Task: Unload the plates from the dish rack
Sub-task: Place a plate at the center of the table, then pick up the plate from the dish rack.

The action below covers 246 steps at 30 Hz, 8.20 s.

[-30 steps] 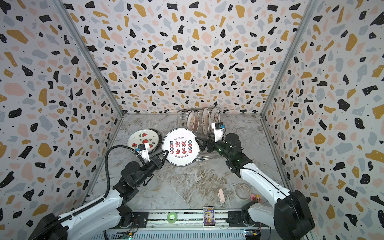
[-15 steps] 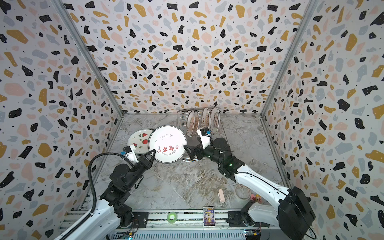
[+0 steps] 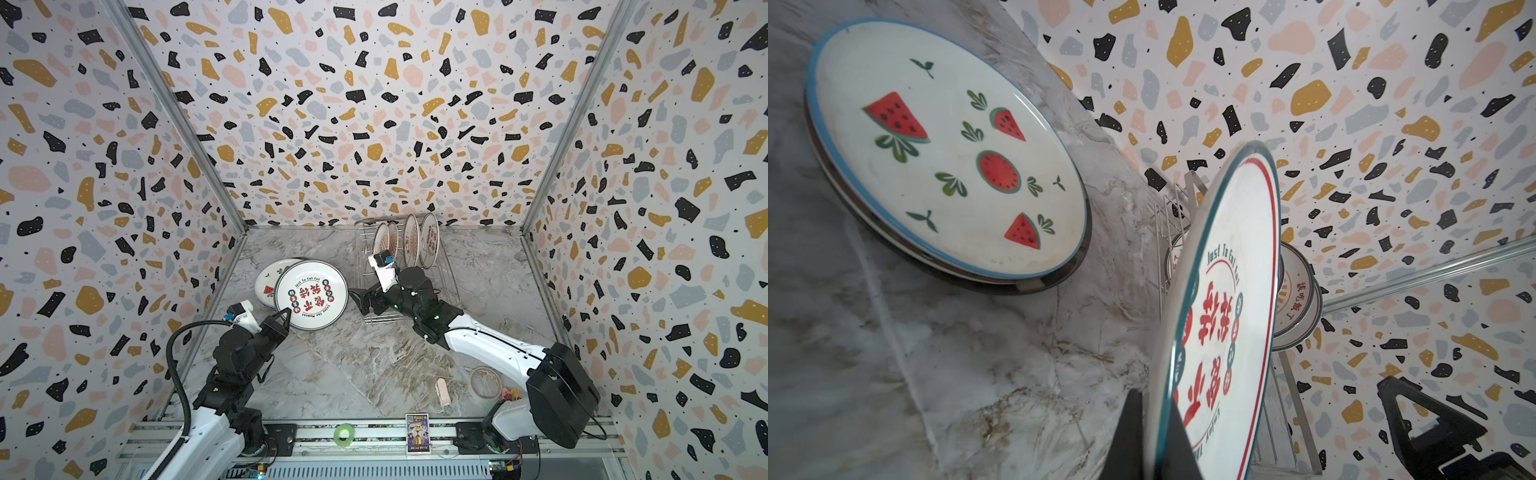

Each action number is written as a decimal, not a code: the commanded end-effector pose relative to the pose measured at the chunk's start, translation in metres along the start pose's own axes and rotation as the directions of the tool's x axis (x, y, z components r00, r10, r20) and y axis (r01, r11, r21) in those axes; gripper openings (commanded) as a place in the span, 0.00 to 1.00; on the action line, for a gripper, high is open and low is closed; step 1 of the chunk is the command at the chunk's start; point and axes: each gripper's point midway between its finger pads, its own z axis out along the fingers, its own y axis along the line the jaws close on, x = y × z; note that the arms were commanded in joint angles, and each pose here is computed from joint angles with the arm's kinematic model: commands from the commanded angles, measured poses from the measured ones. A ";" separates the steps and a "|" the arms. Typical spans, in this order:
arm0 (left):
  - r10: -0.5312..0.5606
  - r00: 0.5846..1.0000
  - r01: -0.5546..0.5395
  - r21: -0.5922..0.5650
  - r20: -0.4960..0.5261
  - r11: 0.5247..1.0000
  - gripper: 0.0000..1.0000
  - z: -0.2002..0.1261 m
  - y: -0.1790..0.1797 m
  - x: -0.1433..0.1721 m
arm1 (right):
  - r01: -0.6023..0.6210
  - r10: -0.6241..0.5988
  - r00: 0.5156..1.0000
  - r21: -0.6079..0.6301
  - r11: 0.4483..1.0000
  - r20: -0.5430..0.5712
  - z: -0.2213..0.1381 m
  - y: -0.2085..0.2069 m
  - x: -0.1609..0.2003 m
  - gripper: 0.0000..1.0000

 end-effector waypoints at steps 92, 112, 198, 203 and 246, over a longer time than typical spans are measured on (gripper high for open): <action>0.015 0.995 0.040 -0.512 0.103 0.858 1.00 -0.004 0.093 -0.006 | 0.057 -0.054 0.998 0.107 0.993 -0.024 0.033 -0.003 -0.025 0.99; 0.280 0.947 -0.319 0.341 0.158 0.884 1.00 0.024 -0.146 -0.024 | -0.106 0.083 0.994 0.590 0.801 0.066 -0.015 -0.217 -0.089 0.89; 0.389 0.920 -0.362 0.453 0.036 0.815 1.00 0.067 -0.182 0.045 | 0.179 -0.129 0.981 0.921 0.345 -0.142 -0.044 -0.210 -0.137 0.05; 0.391 0.919 -0.376 0.416 0.054 0.828 1.00 0.063 -0.176 0.037 | 0.129 -0.159 0.985 0.911 0.393 -0.071 -0.065 -0.185 -0.142 0.05; 0.302 0.953 -0.215 0.706 0.002 0.675 1.00 -0.012 -0.189 0.059 | -0.032 0.065 0.909 -0.088 0.996 0.411 -0.149 -0.035 -0.098 0.00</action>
